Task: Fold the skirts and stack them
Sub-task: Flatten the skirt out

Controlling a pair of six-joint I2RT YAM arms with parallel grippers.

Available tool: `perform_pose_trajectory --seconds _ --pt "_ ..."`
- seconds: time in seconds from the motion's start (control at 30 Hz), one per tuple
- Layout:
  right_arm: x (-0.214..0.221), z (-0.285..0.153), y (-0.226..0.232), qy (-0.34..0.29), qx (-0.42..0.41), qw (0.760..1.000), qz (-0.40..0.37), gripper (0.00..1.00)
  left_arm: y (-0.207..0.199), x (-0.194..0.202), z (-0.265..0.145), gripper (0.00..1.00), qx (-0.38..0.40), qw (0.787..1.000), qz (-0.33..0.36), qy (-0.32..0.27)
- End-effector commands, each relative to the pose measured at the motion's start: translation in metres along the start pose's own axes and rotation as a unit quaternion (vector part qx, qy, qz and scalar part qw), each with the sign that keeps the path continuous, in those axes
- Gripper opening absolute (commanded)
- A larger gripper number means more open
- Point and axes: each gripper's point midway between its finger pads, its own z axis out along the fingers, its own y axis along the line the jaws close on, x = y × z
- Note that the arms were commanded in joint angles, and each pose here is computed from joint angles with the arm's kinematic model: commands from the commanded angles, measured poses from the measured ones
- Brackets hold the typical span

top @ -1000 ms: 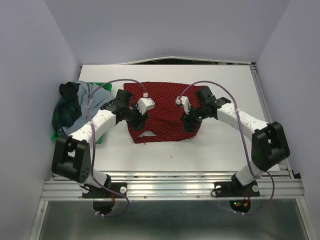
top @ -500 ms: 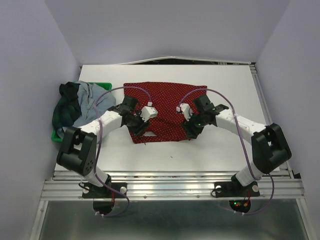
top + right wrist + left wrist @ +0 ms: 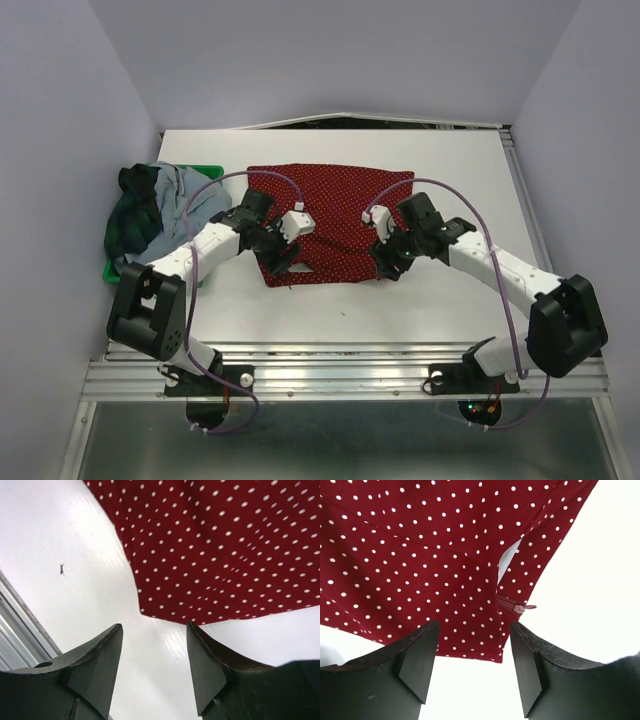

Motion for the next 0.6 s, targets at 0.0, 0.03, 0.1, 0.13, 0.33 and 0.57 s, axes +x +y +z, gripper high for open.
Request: perform_pose_trajectory --seconds 0.0,0.03,0.1,0.13,0.33,0.57 --pt "0.005 0.011 0.009 -0.002 -0.004 1.0 -0.016 0.59 -0.005 -0.005 -0.005 0.7 0.006 1.0 0.004 -0.007" --pt "0.006 0.015 0.01 -0.001 -0.002 1.0 -0.023 0.59 -0.004 -0.003 -0.002 0.69 0.005 1.0 0.001 -0.003" --pt "0.008 0.024 0.004 0.007 0.01 0.999 -0.032 0.59 -0.002 0.0 0.003 0.65 0.003 1.0 -0.004 0.005" --pt "0.009 0.027 0.002 0.01 0.014 0.999 -0.032 0.61 -0.001 0.001 0.004 0.65 0.001 1.0 -0.006 0.006" --pt "0.011 0.043 -0.003 0.024 0.03 0.998 -0.042 0.63 0.007 0.008 0.019 0.63 -0.008 1.0 -0.015 0.021" --pt "0.004 0.042 -0.045 0.037 0.14 0.989 -0.037 0.39 0.024 0.003 0.025 0.35 -0.038 0.999 -0.024 0.022"
